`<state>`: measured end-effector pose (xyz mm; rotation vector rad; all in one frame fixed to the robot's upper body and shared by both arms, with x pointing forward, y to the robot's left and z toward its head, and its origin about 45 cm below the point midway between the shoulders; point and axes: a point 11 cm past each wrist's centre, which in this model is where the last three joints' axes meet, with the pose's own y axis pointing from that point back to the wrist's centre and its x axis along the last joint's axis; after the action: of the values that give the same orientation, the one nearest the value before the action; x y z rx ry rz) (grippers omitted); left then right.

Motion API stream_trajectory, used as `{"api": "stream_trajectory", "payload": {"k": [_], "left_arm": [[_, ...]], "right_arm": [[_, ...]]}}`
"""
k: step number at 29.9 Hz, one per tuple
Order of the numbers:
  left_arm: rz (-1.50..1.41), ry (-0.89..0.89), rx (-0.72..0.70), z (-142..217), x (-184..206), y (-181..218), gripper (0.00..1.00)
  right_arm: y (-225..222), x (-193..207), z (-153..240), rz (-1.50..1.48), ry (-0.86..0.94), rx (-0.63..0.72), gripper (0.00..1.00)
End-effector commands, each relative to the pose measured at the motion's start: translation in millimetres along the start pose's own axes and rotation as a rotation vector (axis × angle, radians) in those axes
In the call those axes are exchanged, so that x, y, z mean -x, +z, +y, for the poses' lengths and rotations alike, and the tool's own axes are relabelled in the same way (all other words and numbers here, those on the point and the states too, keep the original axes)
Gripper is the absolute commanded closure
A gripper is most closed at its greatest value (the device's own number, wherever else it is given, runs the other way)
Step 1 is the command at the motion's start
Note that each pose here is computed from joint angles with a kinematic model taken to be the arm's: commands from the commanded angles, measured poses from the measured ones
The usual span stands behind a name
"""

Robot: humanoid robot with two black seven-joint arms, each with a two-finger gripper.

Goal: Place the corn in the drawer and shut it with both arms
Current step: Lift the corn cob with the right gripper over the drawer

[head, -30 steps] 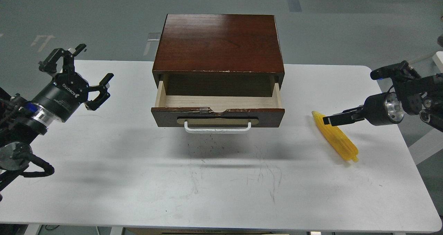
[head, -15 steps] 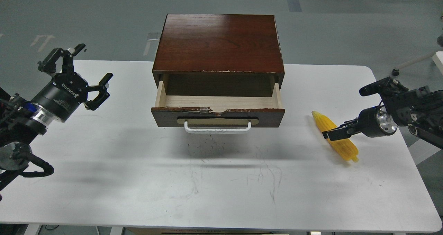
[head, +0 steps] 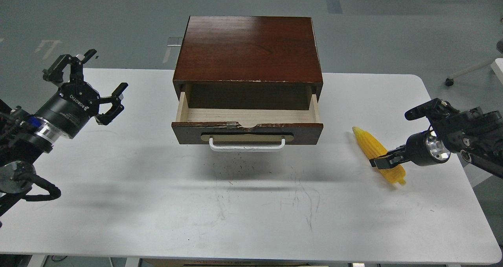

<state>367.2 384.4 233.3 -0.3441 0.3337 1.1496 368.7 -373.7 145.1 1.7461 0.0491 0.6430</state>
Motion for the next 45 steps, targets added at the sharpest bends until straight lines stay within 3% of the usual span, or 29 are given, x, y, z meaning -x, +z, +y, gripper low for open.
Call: {"api": "stream_trajectory", "payload": {"k": [1, 7, 19, 23, 29, 45], "left_arm": [[-0.001, 0.001, 0.0, 0, 0, 0, 0.01], [-0.001, 0.001, 0.0, 0, 0, 0, 0.01], [-0.022, -0.009, -0.006, 0, 0, 2, 0.01], [-0.024, -0.008, -0.005, 0, 0, 3, 0.01], [-0.025, -0.007, -0.005, 0, 0, 4, 0.01], [-0.037, -0.003, -0.006, 3, -3, 8, 0.01]], "right_arm": [[2, 4, 0, -0.002, -0.009, 0.005, 1.0], [4, -10, 9, -0.007, 0.034, 0.008, 1.0], [-12, -122, 93, 0.09, 0.298, 0.017, 1.0], [-49, -173, 129, 0.147, 0.404, -0.044, 1.0], [-114, -217, 144, 0.302, 0.44, -0.117, 0.99], [-245, -239, 111, 0.681, 0.296, -0.179, 0.99]]}}
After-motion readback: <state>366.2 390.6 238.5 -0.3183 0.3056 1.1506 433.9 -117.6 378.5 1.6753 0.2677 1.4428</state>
